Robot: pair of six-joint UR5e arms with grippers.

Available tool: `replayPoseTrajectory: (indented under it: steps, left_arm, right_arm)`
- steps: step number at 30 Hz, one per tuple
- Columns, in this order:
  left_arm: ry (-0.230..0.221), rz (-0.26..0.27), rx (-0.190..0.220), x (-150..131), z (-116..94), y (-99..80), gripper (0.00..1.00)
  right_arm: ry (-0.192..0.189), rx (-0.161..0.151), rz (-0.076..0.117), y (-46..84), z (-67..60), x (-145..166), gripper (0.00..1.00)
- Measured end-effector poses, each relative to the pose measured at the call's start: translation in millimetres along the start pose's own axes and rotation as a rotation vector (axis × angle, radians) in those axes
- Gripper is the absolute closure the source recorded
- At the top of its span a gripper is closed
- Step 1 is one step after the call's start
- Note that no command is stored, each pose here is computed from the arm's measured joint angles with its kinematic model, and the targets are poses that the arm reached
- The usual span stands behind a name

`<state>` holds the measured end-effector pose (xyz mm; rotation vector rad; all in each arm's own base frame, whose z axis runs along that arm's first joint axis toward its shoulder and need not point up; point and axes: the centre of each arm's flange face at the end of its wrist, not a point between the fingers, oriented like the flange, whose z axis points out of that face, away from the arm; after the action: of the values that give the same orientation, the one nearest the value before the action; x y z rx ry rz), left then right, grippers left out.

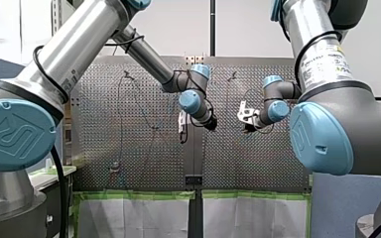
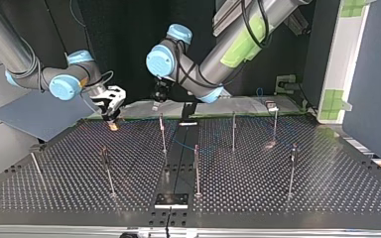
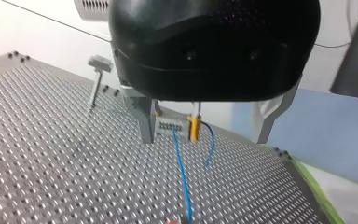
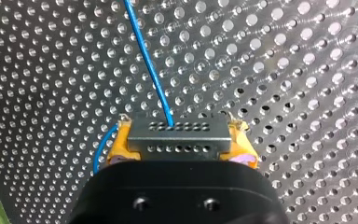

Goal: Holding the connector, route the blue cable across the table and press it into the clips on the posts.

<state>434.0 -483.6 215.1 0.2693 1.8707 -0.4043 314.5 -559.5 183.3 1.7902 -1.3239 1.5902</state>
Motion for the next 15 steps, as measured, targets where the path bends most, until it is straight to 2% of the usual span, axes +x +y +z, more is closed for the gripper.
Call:
replayPoseTrajectory:
  steps: [9, 15]
  left_arm:
    - [-0.098, -0.048, 0.016, -7.1, -0.3, -42.1, 0.0]
    - [-0.085, -0.044, -0.024, 3.5, 11.5, -50.1, 0.0]
  right_arm:
    - [0.019, -0.008, 0.0, 3.1, -4.9, 13.0, 1.0]
    - [0.043, -0.011, 0.004, 4.3, -11.1, 28.8, 1.0]
